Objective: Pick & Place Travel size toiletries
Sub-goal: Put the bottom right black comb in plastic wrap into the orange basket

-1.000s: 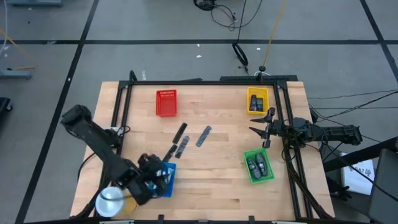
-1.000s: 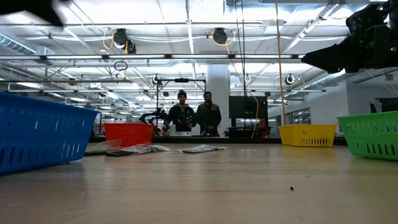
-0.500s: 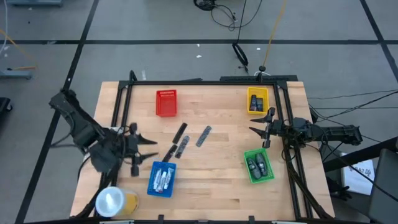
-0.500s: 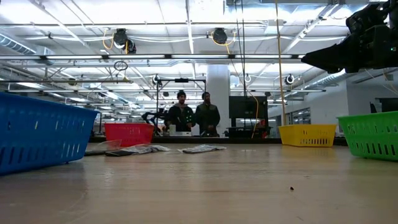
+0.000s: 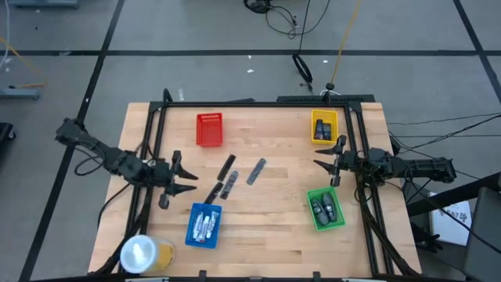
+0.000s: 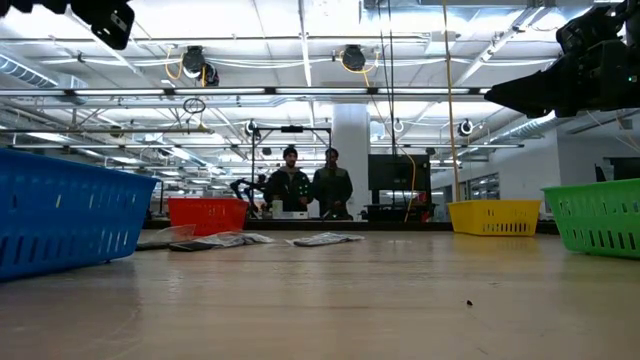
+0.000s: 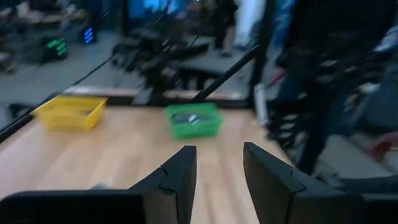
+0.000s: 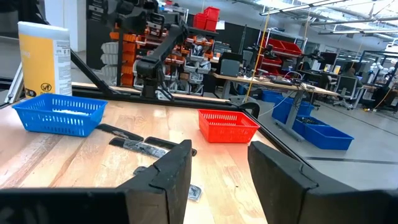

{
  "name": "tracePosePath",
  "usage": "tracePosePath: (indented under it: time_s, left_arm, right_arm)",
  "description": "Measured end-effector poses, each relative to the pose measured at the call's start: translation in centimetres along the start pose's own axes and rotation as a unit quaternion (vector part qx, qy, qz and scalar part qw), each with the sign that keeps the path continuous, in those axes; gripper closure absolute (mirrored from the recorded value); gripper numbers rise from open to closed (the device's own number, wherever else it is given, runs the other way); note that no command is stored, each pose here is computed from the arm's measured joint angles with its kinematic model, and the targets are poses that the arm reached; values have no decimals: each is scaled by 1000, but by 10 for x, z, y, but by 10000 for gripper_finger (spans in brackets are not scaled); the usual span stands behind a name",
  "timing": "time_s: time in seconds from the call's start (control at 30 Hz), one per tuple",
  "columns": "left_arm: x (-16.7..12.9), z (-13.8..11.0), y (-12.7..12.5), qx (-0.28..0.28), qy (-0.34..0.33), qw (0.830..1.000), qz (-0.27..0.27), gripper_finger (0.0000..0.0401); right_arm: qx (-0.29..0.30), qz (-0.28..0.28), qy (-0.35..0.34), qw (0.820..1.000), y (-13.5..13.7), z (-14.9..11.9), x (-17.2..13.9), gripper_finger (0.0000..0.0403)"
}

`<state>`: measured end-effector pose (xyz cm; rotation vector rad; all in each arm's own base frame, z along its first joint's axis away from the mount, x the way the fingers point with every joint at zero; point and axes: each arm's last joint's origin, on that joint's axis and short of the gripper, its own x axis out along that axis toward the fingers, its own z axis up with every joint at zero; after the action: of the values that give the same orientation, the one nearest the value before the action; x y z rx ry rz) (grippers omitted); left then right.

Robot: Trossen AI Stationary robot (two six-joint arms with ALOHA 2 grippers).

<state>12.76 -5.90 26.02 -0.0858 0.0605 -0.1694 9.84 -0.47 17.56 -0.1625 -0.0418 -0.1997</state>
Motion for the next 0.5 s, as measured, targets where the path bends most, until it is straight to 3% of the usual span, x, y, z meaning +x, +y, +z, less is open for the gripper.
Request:
tracePosePath:
  time_s: [0.37,0.5]
  left_arm:
    - [-3,-11,3,19,-18,997,-77,303]
    - [-4,-7,3,20,-39,996,-82,308]
  right_arm:
    - [0,0,0,1000,0,0,0,252]
    - [0,0,0,1000,0,0,0,252]
